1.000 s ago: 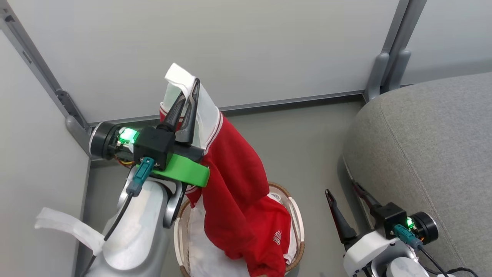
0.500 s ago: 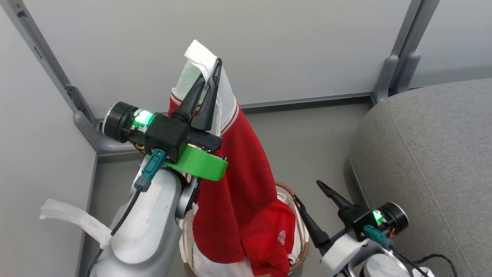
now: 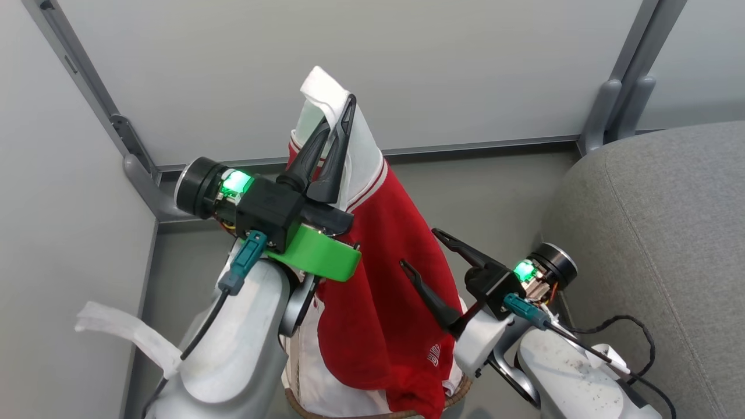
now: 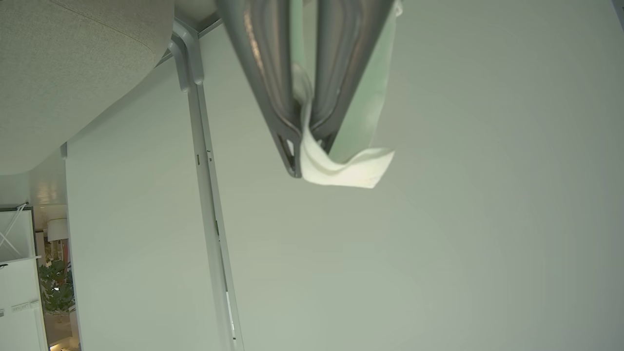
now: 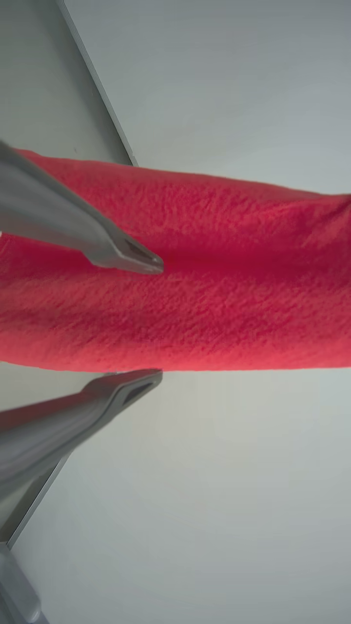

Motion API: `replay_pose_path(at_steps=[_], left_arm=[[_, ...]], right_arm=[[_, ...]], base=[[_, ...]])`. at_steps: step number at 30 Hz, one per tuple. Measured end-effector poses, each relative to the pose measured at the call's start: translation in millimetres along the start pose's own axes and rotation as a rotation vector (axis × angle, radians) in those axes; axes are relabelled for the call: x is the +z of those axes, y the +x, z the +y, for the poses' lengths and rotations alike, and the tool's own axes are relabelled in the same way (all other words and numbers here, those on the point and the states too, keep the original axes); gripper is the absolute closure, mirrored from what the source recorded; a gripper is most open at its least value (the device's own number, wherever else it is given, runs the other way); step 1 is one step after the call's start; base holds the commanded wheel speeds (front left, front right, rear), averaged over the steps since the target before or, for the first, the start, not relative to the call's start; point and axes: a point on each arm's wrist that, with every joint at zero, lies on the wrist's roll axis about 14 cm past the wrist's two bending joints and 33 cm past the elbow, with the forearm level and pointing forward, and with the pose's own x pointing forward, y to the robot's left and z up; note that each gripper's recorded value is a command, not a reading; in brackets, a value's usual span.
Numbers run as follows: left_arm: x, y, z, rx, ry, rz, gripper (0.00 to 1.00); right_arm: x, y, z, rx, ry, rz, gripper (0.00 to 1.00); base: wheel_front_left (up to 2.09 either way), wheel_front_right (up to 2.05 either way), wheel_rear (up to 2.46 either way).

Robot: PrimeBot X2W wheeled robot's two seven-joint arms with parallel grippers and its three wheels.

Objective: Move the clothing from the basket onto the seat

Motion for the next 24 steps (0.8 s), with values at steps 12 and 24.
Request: replay_pose_path(at_steps=[12, 24], left_arm=[[4, 0, -16, -0.043, -0.018, -0.007, 1.0], [8, 0, -20, -0.065, -0.022, -0.016, 1.0]], right_arm=[[-12, 17, 7, 0.053, -0.053, 0.048, 0.0], [-31, 28, 16, 0.097, -0.071, 0.109, 0.0]], base=[[0.0, 0.0, 0.0], [0.0, 0.0, 0.0]])
